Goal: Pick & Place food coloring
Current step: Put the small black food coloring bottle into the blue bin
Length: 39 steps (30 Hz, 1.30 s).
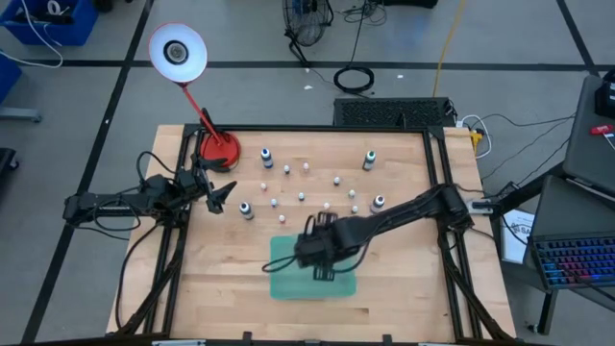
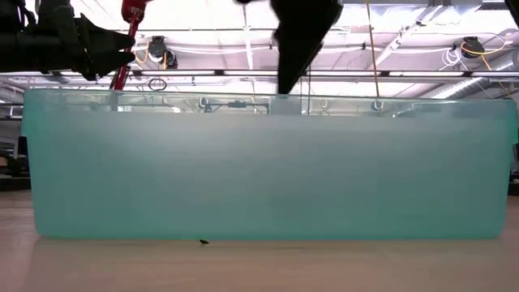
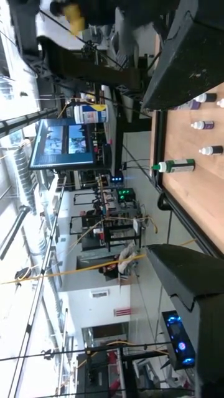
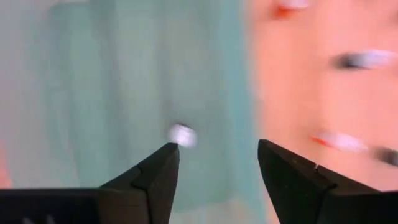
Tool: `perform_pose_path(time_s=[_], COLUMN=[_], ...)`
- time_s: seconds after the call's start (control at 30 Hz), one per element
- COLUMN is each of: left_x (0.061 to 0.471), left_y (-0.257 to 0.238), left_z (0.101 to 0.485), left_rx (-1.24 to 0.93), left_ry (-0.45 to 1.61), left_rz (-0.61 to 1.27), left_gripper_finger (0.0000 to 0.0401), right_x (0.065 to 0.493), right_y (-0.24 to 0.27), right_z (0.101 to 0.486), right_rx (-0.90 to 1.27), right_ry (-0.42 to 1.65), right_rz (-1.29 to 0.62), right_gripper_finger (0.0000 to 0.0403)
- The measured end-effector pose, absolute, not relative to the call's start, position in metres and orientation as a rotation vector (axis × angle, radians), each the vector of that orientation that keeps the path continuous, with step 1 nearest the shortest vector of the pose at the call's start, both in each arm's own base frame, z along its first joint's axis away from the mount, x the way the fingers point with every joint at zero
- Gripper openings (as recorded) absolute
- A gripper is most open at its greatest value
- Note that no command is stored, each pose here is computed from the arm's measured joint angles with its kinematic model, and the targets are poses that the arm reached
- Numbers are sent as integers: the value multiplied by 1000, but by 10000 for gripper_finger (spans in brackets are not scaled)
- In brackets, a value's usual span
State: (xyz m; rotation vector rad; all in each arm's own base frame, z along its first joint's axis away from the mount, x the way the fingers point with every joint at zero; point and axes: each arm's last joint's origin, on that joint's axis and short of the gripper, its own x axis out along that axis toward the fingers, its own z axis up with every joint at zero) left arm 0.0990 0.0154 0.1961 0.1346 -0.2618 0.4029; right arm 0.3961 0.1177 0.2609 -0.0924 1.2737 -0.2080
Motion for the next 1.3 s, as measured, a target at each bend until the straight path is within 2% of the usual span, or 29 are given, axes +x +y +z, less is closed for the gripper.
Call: perform_pose_path(time_s=[0.1,0.23,0.43,0.57,0.87,1.3], left_x=[99,99,99,99,99,99], left_y=[15,15,15,15,15,15], left_z=[196,196,196,196,196,196], left_rx=[135,135,135,135,135,135], left_ry=[-262,-262,-262,-262,-262,-262], left_rz=[403,403,403,403,403,403], left_gripper_finger=[365,365,365,365,365,365], right_x=[380,357,339,338,345,336], right_y=[96,53,-10,-42,-80,-106], right_z=[286,317,332,313,236,200], right_rx=[-159,-90,52,148,138,176], right_ry=[1249,1257,1246,1257,1217,1192], right_rz=[-372,-555,-675,-656,-452,-418], right_gripper_finger=[196,189,189,189,189,189])
